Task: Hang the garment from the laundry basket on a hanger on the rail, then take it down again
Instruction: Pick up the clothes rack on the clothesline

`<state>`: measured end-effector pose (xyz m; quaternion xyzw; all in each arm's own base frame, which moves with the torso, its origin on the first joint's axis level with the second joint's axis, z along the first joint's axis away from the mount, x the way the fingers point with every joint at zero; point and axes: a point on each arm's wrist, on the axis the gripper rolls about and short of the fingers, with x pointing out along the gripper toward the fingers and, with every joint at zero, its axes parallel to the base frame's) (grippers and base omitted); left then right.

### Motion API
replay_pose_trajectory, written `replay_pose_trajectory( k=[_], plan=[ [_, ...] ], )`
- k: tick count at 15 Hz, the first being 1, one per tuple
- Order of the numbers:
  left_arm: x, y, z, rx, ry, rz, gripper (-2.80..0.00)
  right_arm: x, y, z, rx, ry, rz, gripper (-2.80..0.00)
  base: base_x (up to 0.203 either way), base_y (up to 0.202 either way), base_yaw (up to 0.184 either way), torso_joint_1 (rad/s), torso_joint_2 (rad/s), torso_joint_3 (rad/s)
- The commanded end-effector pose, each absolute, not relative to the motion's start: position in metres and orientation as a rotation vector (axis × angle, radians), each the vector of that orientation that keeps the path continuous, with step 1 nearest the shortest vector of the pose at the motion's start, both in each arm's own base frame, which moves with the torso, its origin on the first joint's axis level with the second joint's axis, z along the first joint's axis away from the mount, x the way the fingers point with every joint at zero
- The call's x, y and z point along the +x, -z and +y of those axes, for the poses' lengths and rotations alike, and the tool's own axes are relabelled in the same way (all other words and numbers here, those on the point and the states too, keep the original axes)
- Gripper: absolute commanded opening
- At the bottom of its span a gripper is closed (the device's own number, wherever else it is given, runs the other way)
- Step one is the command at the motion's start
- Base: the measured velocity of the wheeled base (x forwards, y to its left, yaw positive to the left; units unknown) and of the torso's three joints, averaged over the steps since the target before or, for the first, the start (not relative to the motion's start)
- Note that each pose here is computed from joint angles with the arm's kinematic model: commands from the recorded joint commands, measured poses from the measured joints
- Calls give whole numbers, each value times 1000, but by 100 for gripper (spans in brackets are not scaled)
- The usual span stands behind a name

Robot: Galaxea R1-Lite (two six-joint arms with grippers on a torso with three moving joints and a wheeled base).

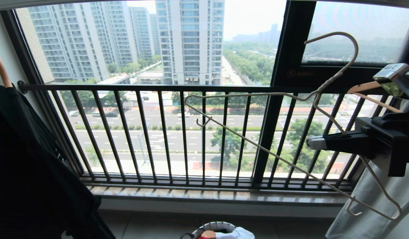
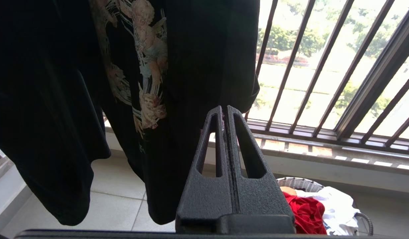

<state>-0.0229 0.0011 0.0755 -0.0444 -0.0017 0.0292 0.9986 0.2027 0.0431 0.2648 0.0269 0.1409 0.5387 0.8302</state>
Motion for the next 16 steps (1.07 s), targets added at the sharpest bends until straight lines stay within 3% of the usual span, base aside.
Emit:
replay_pose_trajectory(
  k=[1,8,16],
  plan=[
    [-23,-75,1,-89,-60,-3,-280,201,-265,44,56,-1151,295,-280,0,0,0,0,0,0],
    [-23,-75,1,-90,-60,-3,-280,201,-265,44,55,-1153,294,-280,0,0,0,0,0,0],
    [-23,-75,1,-89,-60,-3,-280,200,-262,43,33,-1151,248,-280,0,0,0,-143,312,170]
  ],
)
